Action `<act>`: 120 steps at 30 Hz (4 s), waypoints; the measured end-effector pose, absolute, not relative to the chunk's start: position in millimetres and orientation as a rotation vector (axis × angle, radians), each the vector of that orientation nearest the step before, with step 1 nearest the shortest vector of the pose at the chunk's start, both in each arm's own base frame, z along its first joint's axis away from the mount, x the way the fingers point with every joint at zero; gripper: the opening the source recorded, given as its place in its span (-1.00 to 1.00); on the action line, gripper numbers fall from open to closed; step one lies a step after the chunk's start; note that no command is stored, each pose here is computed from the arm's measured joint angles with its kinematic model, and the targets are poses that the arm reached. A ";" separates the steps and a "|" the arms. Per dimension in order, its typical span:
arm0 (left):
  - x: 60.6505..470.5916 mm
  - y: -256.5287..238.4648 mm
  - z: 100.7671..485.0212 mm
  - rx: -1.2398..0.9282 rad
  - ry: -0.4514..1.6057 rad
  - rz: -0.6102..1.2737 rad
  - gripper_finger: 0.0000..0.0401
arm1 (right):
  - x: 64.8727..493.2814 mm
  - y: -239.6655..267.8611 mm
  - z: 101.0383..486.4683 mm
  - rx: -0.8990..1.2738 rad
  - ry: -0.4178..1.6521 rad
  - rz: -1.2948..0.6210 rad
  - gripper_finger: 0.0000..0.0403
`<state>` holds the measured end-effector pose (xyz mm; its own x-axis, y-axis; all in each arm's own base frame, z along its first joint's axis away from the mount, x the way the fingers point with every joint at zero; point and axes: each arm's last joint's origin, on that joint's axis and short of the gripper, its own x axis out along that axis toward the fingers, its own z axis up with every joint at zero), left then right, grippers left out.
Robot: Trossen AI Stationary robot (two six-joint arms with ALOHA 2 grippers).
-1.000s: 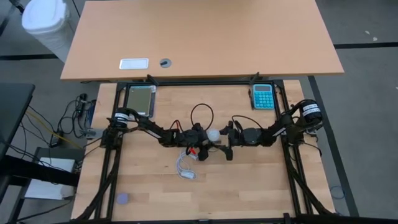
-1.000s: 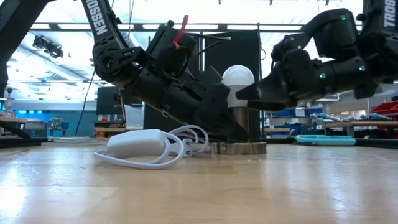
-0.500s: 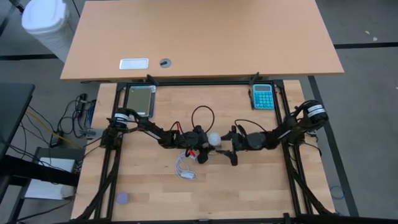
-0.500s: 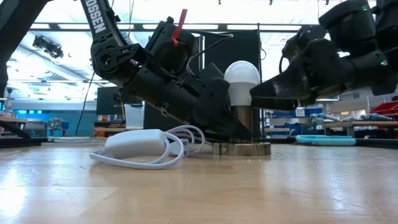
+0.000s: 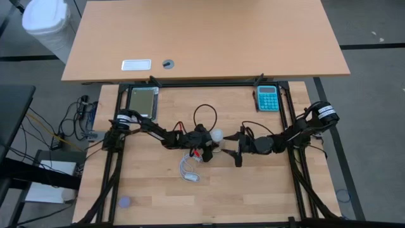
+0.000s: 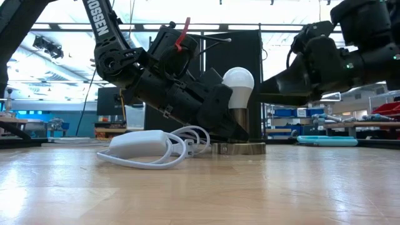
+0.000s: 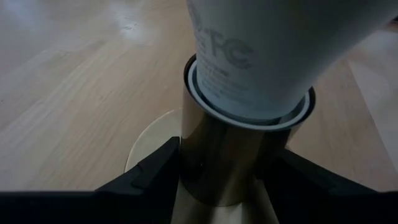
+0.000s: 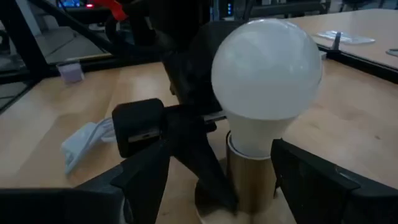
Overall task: Screw lightbulb
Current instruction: Insert the white lightbulb into the silver lamp
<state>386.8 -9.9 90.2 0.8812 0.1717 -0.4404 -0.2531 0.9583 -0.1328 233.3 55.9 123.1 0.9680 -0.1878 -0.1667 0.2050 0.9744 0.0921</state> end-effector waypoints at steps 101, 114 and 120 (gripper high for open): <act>388.5 -23.9 94.5 -0.099 0.388 0.171 0.25 | 278.3 39.3 116.2 0.121 0.194 0.018 0.46; 389.8 -31.1 96.6 -0.030 0.382 -0.111 0.38 | 274.5 28.4 119.9 0.020 0.257 0.322 0.53; 389.4 -32.8 96.3 -0.024 0.386 -0.169 0.33 | 274.2 21.1 118.1 -0.006 0.272 0.340 0.53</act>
<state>389.4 -32.8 96.3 0.9125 -0.1683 -0.3730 0.1592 0.9857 -0.0554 274.2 21.1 118.1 0.9066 0.3288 -0.2646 -0.3305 0.9430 0.0393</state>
